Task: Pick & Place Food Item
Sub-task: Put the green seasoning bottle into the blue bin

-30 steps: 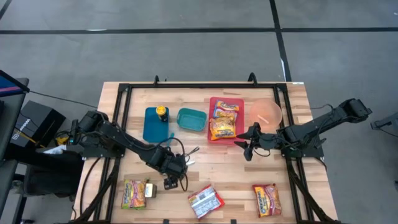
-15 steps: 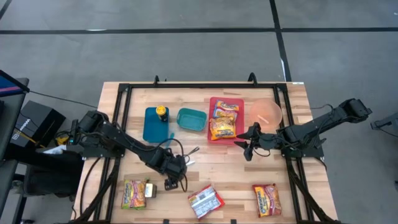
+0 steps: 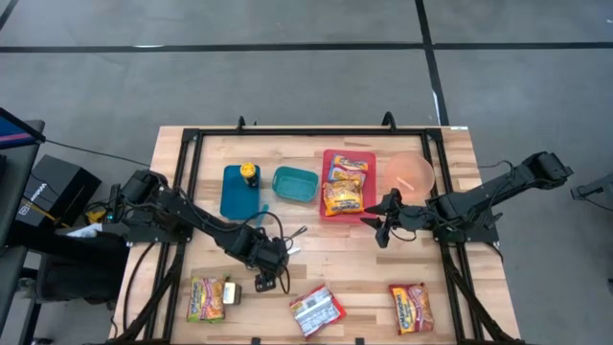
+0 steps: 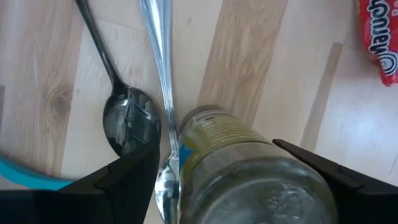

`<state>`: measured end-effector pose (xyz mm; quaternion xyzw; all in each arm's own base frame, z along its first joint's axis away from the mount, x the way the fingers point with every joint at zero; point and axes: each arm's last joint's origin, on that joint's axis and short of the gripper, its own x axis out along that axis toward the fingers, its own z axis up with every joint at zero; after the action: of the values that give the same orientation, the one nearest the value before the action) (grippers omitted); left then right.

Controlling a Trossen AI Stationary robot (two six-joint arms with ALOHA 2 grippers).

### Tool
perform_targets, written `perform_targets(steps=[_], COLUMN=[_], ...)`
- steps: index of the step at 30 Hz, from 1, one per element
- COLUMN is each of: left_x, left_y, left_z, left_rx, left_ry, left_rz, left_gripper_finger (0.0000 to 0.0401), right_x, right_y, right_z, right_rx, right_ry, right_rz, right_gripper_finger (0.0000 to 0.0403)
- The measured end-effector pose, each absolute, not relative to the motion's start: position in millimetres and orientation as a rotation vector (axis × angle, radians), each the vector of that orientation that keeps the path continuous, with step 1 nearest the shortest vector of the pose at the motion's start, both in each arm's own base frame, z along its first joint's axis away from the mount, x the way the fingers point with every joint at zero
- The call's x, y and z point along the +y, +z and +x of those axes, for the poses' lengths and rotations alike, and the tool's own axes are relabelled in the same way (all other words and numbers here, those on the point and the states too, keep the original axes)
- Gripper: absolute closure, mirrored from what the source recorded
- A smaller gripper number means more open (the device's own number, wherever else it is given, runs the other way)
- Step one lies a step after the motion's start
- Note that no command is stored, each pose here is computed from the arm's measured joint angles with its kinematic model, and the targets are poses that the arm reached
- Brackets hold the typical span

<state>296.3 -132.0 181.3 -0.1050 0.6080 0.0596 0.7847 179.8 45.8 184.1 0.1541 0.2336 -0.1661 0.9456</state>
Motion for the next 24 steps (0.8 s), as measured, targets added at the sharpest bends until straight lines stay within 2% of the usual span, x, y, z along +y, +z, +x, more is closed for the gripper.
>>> perform_targets(steps=[19, 24], left_x=[-132.5, -133.7], left_y=[181.6, 181.9], left_z=[297.2, 297.9], left_rx=[1.302, 1.301], left_ry=[0.13, 0.113], left_rz=[-0.239, -0.255], left_gripper_finger=[0.0102, 0.0131], right_x=[45.7, 45.7], right_y=[184.1, 184.1], right_z=[179.8, 179.8], right_rx=[0.476, 0.476], right_ry=[-0.338, -0.338], right_rz=[0.311, 0.311], right_gripper_finger=[0.0246, 0.0246])
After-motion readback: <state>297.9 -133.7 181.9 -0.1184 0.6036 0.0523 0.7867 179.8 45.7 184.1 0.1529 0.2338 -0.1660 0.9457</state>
